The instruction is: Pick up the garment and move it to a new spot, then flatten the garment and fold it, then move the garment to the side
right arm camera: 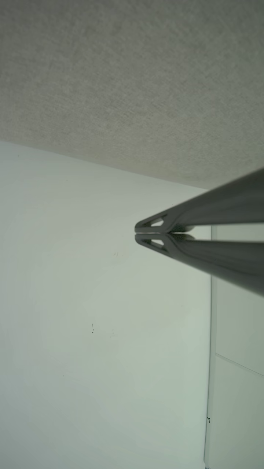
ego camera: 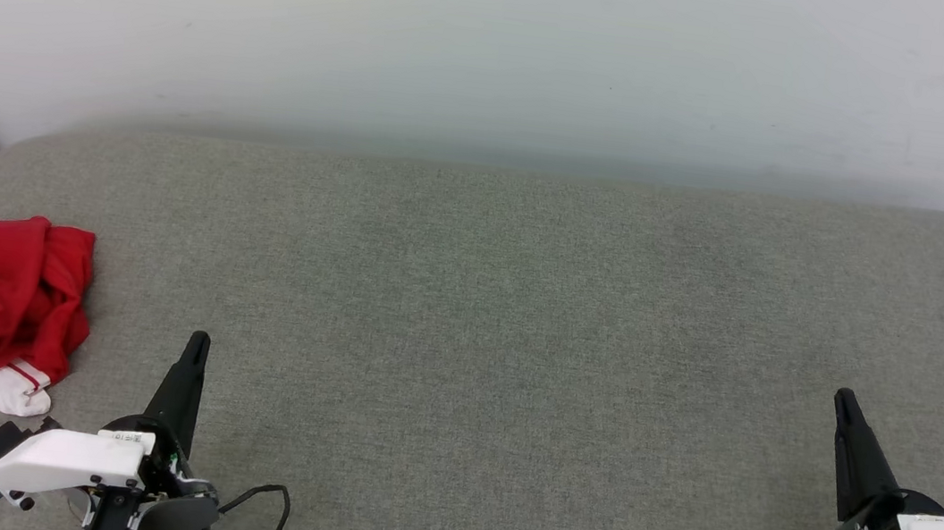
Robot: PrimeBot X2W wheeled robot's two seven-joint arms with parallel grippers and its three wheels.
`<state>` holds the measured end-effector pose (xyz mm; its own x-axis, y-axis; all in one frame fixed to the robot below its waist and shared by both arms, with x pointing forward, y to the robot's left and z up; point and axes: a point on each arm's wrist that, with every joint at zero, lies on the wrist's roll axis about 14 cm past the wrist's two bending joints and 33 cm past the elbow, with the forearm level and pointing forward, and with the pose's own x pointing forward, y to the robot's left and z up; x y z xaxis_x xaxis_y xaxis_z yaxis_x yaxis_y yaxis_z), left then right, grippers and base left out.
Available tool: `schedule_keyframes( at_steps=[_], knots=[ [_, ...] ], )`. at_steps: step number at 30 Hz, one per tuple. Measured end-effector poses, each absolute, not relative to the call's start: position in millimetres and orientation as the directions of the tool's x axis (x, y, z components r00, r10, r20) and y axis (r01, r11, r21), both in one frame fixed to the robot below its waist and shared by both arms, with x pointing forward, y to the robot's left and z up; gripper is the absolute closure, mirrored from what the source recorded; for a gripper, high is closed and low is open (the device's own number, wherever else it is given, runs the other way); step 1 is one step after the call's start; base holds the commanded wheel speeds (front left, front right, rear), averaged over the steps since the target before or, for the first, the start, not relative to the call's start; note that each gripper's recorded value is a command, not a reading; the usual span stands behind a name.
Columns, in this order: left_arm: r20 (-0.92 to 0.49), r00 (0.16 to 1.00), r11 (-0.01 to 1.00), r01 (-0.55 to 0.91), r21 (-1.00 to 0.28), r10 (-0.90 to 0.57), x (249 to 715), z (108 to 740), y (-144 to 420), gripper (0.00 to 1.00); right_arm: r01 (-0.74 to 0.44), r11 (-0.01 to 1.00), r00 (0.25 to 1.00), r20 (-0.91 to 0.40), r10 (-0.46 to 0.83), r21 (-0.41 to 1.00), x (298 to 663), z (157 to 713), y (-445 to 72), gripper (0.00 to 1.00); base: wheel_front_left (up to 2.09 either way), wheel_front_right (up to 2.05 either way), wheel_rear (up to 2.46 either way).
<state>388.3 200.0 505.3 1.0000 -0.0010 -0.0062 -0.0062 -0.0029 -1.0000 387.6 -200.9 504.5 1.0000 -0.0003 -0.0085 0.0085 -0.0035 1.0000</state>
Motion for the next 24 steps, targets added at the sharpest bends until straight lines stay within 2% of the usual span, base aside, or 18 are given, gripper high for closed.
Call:
schedule_keyframes(
  at_steps=[18,19,24],
  knots=[
    [-0.006,1.0,-0.003,-0.006,-1.0,-0.001,388,505,200,1.0,0.009,-0.004,1.0,-0.009,0.0,1.0,388,504,-201,1.0,0.0,0.0,0.0],
    [-0.011,1.0,-0.004,-0.011,-1.0,-0.001,388,504,200,0.0,0.013,-0.004,1.0,-0.013,-0.001,1.0,387,503,-201,0.0,0.0,0.0,0.0],
    [-0.087,0.996,-0.01,-0.087,-0.996,0.001,376,478,199,0.0,0.091,-0.009,0.996,-0.091,-0.007,0.996,375,477,-202,0.0,0.0,0.0,0.0]
  ],
)
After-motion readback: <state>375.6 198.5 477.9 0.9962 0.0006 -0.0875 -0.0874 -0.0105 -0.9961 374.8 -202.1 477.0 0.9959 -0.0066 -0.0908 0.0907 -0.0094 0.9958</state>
